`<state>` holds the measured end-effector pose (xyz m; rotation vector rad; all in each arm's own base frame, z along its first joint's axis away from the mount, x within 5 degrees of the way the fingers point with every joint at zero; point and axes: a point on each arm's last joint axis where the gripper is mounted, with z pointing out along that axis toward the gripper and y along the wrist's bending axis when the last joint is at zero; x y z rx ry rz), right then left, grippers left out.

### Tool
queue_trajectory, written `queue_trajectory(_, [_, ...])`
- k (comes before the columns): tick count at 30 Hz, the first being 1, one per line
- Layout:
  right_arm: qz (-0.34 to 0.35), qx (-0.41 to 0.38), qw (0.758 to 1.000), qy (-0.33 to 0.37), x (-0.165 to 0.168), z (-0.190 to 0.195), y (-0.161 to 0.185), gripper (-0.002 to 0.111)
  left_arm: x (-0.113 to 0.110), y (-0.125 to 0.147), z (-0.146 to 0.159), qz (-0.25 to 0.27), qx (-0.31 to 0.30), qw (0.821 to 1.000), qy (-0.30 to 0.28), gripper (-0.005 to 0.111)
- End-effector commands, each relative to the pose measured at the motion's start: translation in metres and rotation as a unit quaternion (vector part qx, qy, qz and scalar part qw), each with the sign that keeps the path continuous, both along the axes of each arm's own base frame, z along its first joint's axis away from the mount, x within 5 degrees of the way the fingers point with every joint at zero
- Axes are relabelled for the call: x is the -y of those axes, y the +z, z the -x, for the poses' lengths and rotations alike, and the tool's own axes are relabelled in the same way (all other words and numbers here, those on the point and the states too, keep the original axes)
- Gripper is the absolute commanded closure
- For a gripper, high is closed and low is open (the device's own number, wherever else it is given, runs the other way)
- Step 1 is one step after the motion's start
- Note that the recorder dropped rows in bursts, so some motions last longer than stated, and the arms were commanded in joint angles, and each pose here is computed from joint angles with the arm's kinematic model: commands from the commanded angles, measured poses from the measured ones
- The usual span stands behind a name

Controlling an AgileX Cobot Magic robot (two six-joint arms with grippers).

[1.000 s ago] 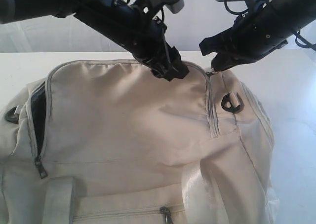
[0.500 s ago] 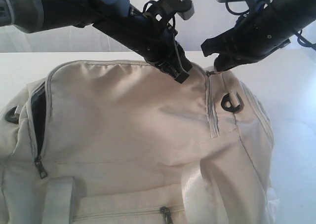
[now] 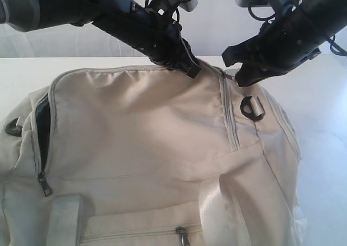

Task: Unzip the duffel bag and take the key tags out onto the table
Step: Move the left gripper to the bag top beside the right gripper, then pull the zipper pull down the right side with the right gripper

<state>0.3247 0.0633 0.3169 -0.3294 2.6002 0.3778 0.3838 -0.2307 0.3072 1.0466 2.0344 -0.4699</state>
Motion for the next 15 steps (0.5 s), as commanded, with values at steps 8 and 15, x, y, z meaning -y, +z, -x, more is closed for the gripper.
queue_trajectory(8, [0.008,-0.047,0.999,0.007,0.007,0.044,-0.008,0.108,-0.005,0.006,-0.004,0.012,0.009,1.0,0.017,0.107])
queue_trajectory(15, [0.007,-0.041,0.999,0.008,0.01,0.073,-0.004,0.108,-0.005,0.007,-0.005,0.015,0.015,1.0,0.021,0.107])
